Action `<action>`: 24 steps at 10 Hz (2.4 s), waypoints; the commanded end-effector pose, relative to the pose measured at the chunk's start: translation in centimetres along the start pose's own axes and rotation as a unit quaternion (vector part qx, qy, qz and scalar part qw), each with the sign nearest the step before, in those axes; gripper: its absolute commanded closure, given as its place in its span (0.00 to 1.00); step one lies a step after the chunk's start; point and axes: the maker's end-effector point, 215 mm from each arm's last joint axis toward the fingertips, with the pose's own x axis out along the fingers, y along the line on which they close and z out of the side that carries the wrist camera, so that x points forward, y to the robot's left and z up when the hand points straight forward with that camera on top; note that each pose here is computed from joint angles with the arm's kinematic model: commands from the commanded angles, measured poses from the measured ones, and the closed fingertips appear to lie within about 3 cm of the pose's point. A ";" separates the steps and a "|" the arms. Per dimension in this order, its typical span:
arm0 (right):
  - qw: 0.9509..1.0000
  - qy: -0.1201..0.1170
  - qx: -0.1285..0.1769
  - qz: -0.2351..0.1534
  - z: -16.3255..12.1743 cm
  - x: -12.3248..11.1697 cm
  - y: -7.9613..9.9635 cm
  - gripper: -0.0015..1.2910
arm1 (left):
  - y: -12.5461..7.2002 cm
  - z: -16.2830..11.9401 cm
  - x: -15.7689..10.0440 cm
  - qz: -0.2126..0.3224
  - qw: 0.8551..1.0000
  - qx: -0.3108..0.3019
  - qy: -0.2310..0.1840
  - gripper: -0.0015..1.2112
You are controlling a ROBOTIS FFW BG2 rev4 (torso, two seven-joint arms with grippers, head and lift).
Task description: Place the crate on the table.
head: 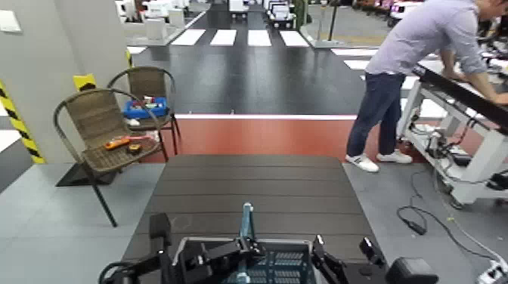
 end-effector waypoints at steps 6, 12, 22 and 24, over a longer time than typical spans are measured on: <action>1.000 -0.002 0.001 0.001 0.0 0.1 -0.1 0.12 | -0.3 1.0 0.4 0.002 1.000 0.010 0.002 0.99; 1.000 -0.001 0.003 0.001 -0.1 0.1 0.0 0.12 | 0.6 4.1 3.0 0.004 1.000 0.028 0.004 0.99; 1.000 0.003 0.007 0.007 -0.3 0.4 0.6 0.12 | 3.1 10.1 8.0 0.014 0.996 0.083 0.016 0.99; 1.000 0.002 0.008 0.009 -0.3 0.4 0.8 0.12 | 3.3 10.8 8.5 0.013 0.996 0.091 0.013 0.99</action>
